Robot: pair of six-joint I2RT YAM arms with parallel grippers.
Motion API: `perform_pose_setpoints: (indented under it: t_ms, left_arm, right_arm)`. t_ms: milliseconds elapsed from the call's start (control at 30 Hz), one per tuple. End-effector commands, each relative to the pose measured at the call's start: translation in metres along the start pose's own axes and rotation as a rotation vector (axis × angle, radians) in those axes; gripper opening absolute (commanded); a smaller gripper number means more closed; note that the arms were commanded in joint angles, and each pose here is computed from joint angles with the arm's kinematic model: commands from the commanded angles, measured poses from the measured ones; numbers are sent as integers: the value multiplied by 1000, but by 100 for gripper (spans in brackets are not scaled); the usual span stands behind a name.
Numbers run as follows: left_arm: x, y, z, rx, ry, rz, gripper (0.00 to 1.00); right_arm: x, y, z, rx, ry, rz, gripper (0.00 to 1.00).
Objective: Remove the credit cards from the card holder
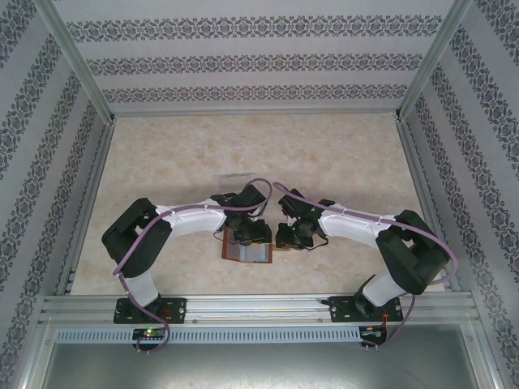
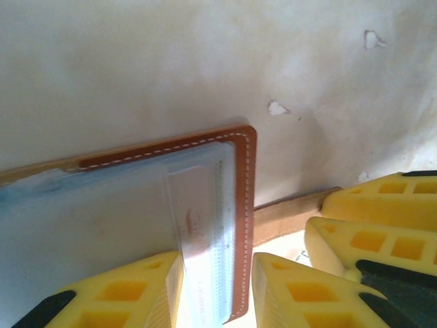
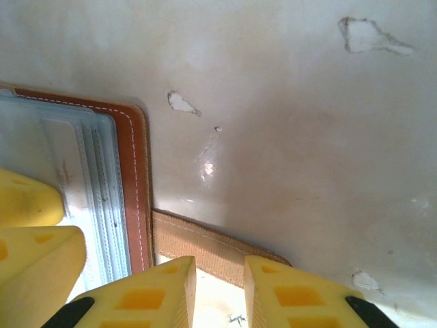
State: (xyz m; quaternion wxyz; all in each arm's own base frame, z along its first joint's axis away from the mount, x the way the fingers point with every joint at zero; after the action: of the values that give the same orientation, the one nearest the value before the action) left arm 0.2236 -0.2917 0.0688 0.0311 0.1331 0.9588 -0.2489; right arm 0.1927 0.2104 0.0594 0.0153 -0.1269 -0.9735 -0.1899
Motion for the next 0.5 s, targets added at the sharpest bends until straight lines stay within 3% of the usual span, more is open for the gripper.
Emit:
perform_pose_setpoints:
  t_ms: [0, 467]
  left_arm:
    - [16, 19, -6, -161, 51, 18, 35]
    - [24, 31, -31, -506, 156, 152, 41]
  right_arm:
    - [-2, -9, 3, 29, -11, 32, 27]
    - [-3, -10, 5, 43, -7, 28, 28]
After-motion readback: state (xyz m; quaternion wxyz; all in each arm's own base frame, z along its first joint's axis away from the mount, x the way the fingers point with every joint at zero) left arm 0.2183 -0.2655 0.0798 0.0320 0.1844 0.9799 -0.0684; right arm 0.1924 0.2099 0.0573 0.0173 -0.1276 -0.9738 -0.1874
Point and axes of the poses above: each hand's point on the last joint's axis, 136 mm out from that joint toward the fingers, its own z axis out along the fingers, its own y axis along the line the jaws close on, x = y × z, the point moved 4 cm from there along -z, back along the fingers, and after that the axes turned 15 degrees about z, right-handed, at the moved point
